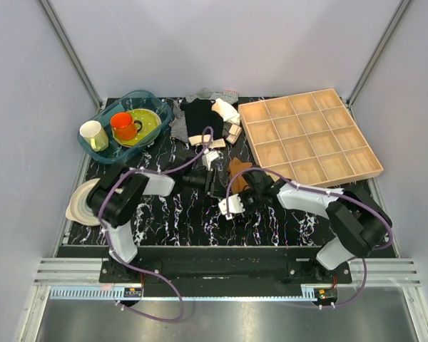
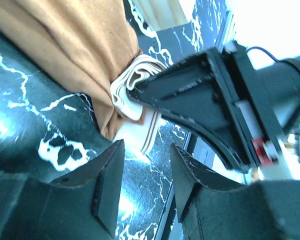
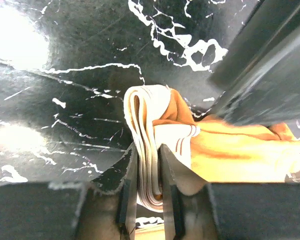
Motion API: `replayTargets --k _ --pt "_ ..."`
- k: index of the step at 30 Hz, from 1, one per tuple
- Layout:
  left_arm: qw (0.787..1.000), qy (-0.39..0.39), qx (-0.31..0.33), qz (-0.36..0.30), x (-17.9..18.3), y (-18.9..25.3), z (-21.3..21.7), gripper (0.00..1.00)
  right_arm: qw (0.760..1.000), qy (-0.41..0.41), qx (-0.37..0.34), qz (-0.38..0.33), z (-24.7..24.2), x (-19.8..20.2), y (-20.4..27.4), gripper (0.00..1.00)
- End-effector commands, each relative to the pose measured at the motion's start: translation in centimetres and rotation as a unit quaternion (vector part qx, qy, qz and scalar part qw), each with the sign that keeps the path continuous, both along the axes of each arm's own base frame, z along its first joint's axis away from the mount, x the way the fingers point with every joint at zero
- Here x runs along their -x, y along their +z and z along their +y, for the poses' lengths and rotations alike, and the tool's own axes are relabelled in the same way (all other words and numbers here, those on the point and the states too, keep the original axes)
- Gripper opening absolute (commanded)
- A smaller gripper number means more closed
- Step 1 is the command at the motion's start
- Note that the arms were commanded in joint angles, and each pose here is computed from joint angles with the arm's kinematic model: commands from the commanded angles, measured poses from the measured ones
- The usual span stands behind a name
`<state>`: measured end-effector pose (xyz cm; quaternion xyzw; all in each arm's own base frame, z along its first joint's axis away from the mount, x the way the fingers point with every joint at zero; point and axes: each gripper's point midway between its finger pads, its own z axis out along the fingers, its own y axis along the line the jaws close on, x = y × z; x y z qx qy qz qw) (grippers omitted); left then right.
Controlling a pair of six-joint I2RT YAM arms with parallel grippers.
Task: Roll the underwear
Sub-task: Roll the underwear to the center of the board.
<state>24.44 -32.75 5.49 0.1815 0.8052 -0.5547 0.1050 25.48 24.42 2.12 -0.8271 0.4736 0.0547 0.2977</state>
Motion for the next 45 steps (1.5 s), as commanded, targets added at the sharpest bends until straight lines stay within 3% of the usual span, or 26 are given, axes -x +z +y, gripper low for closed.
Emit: replayTargets --k 1,3,4,5,7,9,13,14,20,25,31,33,36,40,42,45 --pt "0.985 0.063 0.027 -0.161 -1.5 4.4 2.0 0.45 0.990 -0.038 0.010 0.136 -1.8 3.1 -0.1 0.24" --pt "0.965 0.089 0.070 -0.236 -1.3 7.1 2.5 0.48 0.984 -0.034 -0.013 0.176 -1.1 3.6 1.5 0.24" --pt "0.957 0.094 0.085 -0.260 0.6 7.5 3.5 0.50 0.976 -0.034 -0.003 0.213 -1.7 4.9 1.8 0.24" --pt "0.936 0.096 0.121 -0.316 1.3 9.8 3.3 0.52 0.971 -0.035 -0.005 0.235 -1.7 5.4 2.3 0.23" --pt "0.912 0.080 0.122 -0.382 3.8 9.1 3.9 0.57 0.955 -0.033 -0.011 0.295 -1.5 6.5 3.8 0.23" --pt "0.869 0.054 0.130 -0.474 6.0 10.2 3.0 0.63 0.942 -0.023 -0.018 0.333 -0.7 6.6 4.8 0.23" --pt "0.841 -0.005 0.116 -0.529 9.1 8.8 1.3 0.65 0.914 -0.034 0.002 0.404 -0.9 7.2 4.9 0.22" --pt "0.838 -0.007 0.095 -0.537 8.8 8.1 1.2 0.70 0.912 -0.038 0.005 0.409 -1.0 7.0 4.7 0.22" --pt "0.810 -0.035 0.021 -0.584 6.7 5.8 -0.4 0.71 0.893 -0.061 0.018 0.445 -1.3 6.2 3.7 0.23" --pt "0.806 -0.075 -0.005 -0.587 5.2 3.9 -2.5 0.71 0.890 -0.074 0.017 0.450 -1.8 5.6 3.8 0.24" --pt "0.820 -0.090 -0.008 -0.565 4.3 2.1 -4.5 0.72 0.888 -0.073 0.017 0.453 -2.0 5.7 3.4 0.24" --pt "0.823 -0.095 -0.005 -0.560 4.1 2.1 -5.1 0.65 0.889 -0.075 0.018 0.451 -2.1 5.6 3.3 0.24" --pt "0.834 -0.121 -0.001 -0.538 4.4 1.4 -5.8 0.39 0.890 -0.078 0.024 0.448 -2.3 5.6 2.8 0.25" --pt "0.851 -0.137 0.008 -0.507 4.8 0.8 -6.2 0.20 0.890 -0.087 0.022 0.448 -2.5 5.6 2.5 0.28" --pt "0.860 -0.137 0.011 -0.491 4.7 0.6 -6.2 0.00 0.891 -0.094 0.017 0.443 -2.4 5.3 2.5 0.31" --pt "0.884 -0.127 0.002 -0.451 4.1 -0.1 -5.8 0.00 0.889 -0.118 -0.002 0.441 -2.8 4.5 3.1 0.42"
